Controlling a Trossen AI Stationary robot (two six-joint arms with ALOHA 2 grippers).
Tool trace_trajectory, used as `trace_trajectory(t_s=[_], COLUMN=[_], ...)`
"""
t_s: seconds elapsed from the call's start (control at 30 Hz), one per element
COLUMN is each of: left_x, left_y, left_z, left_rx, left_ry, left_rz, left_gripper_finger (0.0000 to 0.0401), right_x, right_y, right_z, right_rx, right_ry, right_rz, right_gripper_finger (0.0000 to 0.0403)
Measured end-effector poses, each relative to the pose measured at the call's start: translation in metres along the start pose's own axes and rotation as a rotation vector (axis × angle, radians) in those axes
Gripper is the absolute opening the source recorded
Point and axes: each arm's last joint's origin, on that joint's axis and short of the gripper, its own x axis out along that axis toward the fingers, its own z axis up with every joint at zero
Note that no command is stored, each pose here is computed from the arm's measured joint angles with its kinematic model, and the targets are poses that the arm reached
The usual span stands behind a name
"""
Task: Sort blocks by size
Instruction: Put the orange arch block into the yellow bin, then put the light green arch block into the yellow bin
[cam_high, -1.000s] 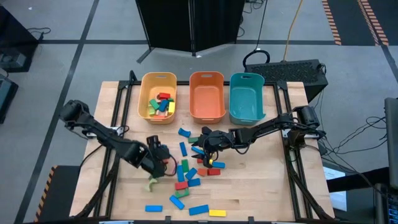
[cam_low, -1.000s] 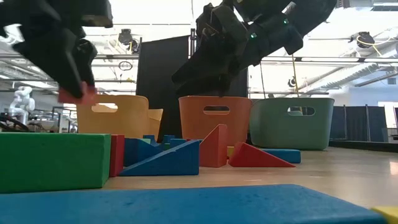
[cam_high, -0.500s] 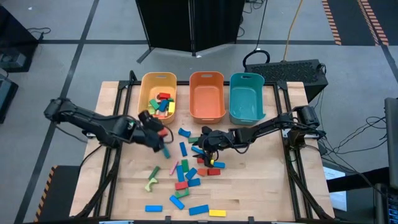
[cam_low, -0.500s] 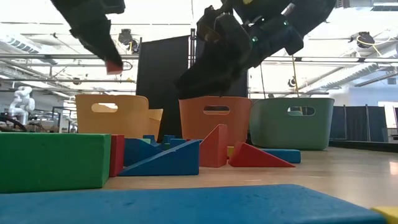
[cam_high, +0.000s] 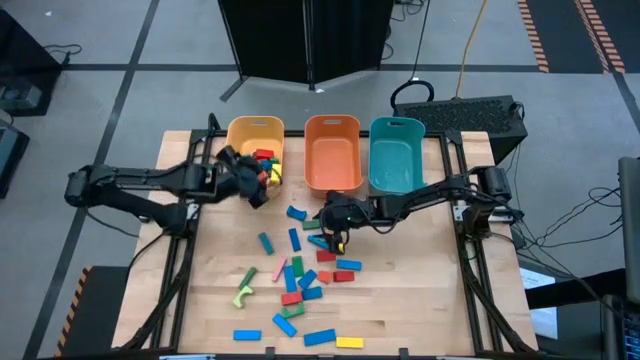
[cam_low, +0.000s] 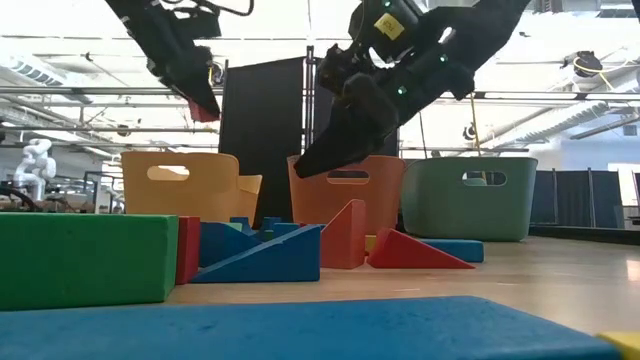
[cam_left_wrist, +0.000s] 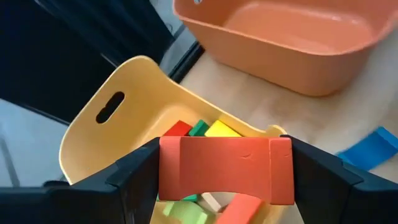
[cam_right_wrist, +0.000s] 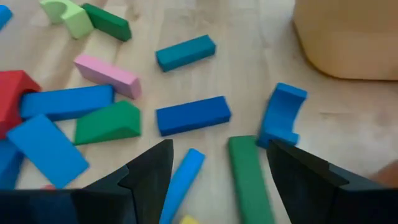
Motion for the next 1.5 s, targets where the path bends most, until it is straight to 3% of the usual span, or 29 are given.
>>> trace_trajectory(t_s=[0.27, 0.4, 0.63, 0.87, 1.1, 1.5], left_x=[0.03, 0.043, 0.079, 0.113, 0.136, 0.157], left_y=[0.049, 0.065, 0.079, 0.092, 0.101, 0.107], left_z=[0.006, 0.009, 0.004, -0.01, -0.023, -0.036], left_rx=[-0.097, -0.132, -0.123, -0.162, -0.218, -0.255], left_ry=[0.056, 0.058, 0.136, 0.27, 0.349, 0.431], left_rz=[0.035, 0.001, -0.121, -0.095, -0.153, -0.142], left_gripper_finger=[0.029, 0.029, 0.029, 0.029, 0.0293, 0.039], right_x=[-0.001, -0.001, -0.001, -0.001, -0.001, -0.001], right_y=[-0.023, -0.027, -0.027, -0.031, -0.029, -0.029], right_z=[0.0, 0.001, 0.001, 0.0, -0.001, -0.001], right_rx=[-0.052, -0.07, -0.075, -0.074, -0.059, -0.013], right_ry=[-0.004, -0.013, -0.009, -0.004, 0.011, 0.009], right_rz=[-0.04, -0.049, -0.053, -0.064, -0.061, -0.061], right_gripper_finger=[0.0247, 0.0247, 0.0247, 0.0247, 0.0247, 0.0247])
